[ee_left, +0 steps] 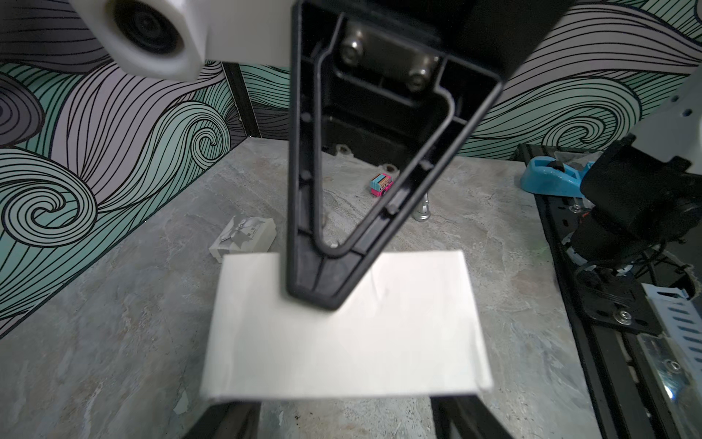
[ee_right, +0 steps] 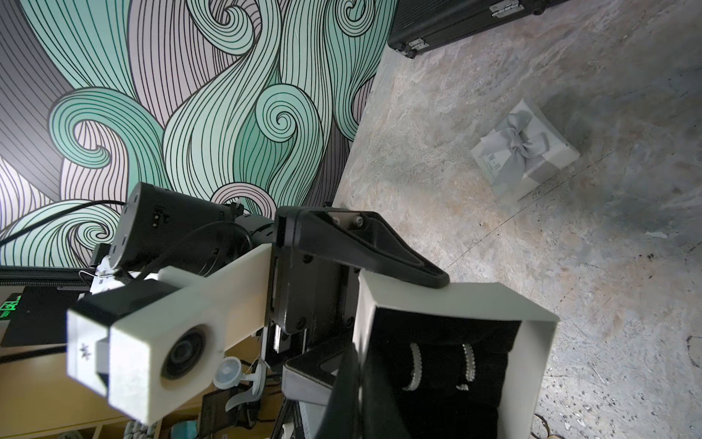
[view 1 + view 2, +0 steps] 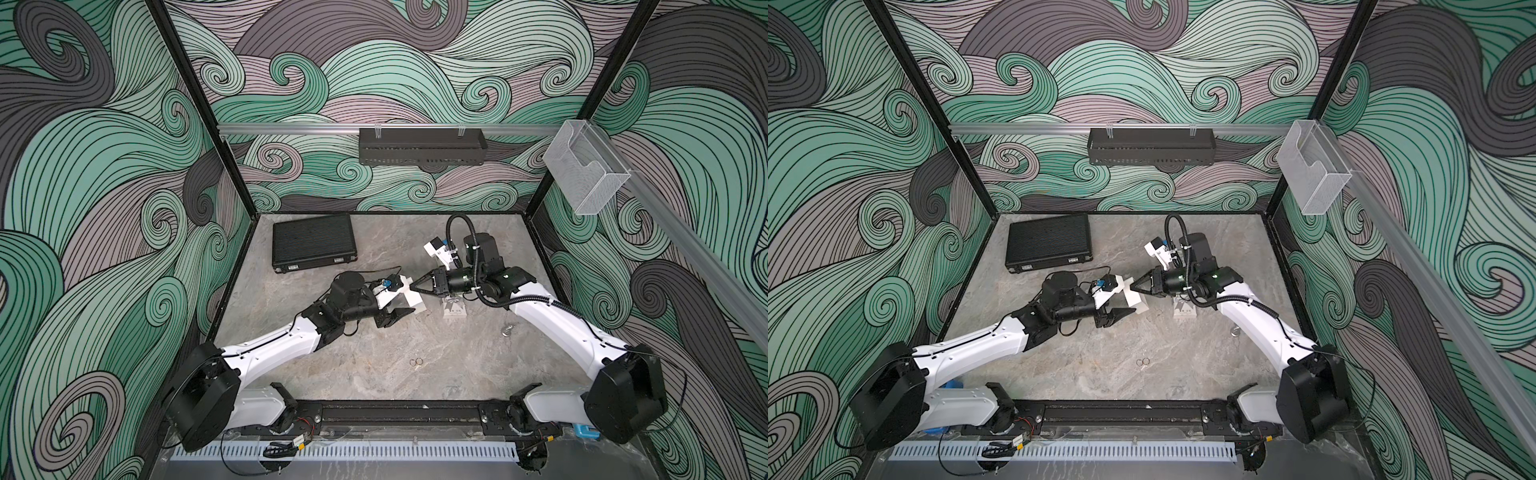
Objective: Take the rings out of the lift-off lid box
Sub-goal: Place the jewelry box at the center of the board.
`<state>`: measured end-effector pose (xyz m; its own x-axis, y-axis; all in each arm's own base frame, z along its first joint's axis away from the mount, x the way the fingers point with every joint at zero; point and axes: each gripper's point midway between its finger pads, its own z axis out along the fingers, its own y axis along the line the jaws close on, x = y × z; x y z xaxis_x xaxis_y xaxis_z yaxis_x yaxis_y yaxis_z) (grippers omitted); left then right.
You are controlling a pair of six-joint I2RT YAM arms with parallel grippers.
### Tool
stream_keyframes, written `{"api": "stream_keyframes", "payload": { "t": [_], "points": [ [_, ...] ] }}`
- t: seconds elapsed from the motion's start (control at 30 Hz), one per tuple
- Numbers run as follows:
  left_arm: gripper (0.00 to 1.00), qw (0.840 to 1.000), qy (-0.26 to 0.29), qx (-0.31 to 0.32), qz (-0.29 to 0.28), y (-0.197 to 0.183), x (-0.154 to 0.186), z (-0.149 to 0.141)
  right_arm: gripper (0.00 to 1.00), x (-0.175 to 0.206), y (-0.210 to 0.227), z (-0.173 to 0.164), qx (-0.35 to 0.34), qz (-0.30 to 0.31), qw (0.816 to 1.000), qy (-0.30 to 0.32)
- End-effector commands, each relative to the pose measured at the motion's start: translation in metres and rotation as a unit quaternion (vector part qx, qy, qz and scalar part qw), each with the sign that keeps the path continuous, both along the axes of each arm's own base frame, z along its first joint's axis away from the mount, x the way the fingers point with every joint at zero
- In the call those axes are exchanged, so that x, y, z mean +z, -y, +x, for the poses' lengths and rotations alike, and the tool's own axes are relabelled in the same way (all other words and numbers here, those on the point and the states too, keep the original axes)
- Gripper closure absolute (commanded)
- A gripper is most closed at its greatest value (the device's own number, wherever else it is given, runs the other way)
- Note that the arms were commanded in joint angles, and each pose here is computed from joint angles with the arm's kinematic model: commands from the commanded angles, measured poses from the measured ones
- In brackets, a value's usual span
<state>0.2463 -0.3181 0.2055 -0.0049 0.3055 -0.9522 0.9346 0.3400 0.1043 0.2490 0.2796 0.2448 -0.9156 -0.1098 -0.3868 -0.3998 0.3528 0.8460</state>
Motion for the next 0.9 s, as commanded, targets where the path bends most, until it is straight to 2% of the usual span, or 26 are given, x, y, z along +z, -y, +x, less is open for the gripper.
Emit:
{"api": "stream_keyframes", "payload": {
  "t": [0.0, 0.07, 0.13, 0.17, 0.23, 0.3, 0.37, 0.4, 0.5, 0.67, 0.87],
  "points": [
    [0.41, 1.000, 0.013, -0.006, -0.015, 0.005, 0.019, 0.004, 1.00, 0.009, -0.008, -0.003, 0.019, 0.019, 1.000, 0.012],
    [0.37, 1.000, 0.013, -0.004, -0.013, 0.004, 0.018, 0.004, 1.00, 0.010, -0.007, -0.003, 0.017, 0.018, 1.000, 0.012],
    [0.17, 1.000, 0.013, 0.000, -0.012, 0.003, 0.018, 0.004, 1.00, 0.011, -0.005, -0.003, 0.010, 0.011, 1.000, 0.016],
    [0.12, 1.000, 0.012, 0.005, -0.010, 0.001, 0.018, 0.004, 1.00, 0.012, -0.003, -0.003, 0.006, 0.005, 1.000, 0.019],
    [0.07, 1.000, 0.007, 0.019, -0.003, -0.006, 0.013, 0.004, 1.00, 0.010, 0.004, -0.001, -0.016, -0.028, 0.999, 0.029],
    [0.06, 0.999, 0.002, 0.034, 0.005, -0.014, 0.007, 0.001, 1.00, 0.002, 0.015, 0.003, -0.048, -0.085, 0.994, 0.040],
    [0.05, 0.999, -0.004, 0.052, 0.009, -0.025, 0.002, -0.003, 1.00, -0.016, 0.032, 0.010, -0.088, -0.185, 0.977, 0.054],
    [0.04, 0.998, -0.005, 0.063, 0.011, -0.031, 0.000, -0.005, 1.00, -0.028, 0.041, 0.013, -0.105, -0.242, 0.963, 0.060],
    [0.03, 0.995, -0.014, 0.094, 0.020, -0.049, -0.008, -0.010, 1.00, -0.057, 0.055, 0.023, -0.145, -0.358, 0.919, 0.078],
    [0.03, 0.993, -0.034, 0.109, 0.028, -0.066, -0.020, -0.024, 1.00, -0.091, 0.051, 0.038, -0.188, -0.458, 0.863, 0.098],
    [0.03, 0.992, -0.051, 0.114, 0.018, -0.074, -0.025, -0.034, 1.00, -0.125, 0.038, 0.049, -0.215, -0.505, 0.830, 0.099]
  ]
}}
